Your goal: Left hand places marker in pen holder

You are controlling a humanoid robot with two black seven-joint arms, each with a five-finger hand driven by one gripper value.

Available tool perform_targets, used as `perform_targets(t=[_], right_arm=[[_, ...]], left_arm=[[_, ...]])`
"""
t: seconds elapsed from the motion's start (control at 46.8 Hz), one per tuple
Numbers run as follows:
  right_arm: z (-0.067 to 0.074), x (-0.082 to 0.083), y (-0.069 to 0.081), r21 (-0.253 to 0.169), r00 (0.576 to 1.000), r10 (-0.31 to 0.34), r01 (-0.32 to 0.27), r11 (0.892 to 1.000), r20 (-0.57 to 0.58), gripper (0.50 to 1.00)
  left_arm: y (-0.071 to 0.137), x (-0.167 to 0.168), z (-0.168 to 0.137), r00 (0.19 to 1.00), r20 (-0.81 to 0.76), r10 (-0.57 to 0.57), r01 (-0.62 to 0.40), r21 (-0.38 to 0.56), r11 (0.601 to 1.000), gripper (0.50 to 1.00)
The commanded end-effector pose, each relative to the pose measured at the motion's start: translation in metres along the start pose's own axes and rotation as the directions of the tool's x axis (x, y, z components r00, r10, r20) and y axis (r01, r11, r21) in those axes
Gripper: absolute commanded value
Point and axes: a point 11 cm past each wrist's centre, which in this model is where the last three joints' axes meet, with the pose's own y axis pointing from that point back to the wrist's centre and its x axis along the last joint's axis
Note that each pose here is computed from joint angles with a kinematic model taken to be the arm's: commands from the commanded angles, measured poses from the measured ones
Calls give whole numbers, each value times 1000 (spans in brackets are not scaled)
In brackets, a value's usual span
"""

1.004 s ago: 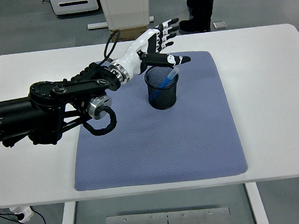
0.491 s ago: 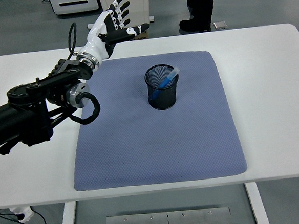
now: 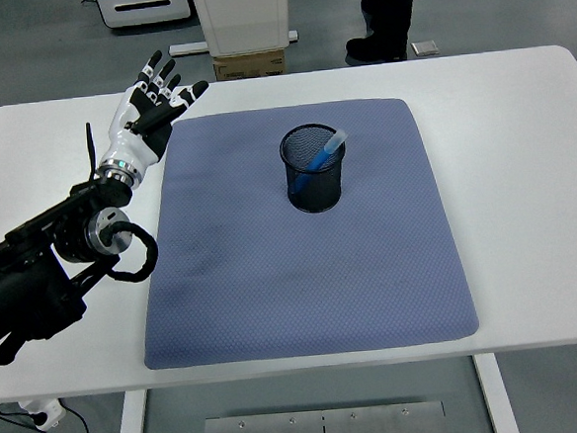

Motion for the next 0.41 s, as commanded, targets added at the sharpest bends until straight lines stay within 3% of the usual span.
perform_targets(t=[0.0,0.385], right_arm=[[0,0,0,0,1000,0,0,1000,0,1000],[1,-3,0,-5,1000,-9,9,1000,4,1000]], left_arm=[[2,5,0,1000,-20,16,-16,-7,1000,1000],[4,20,9,998,-28,48,-49,-27,998,1000]])
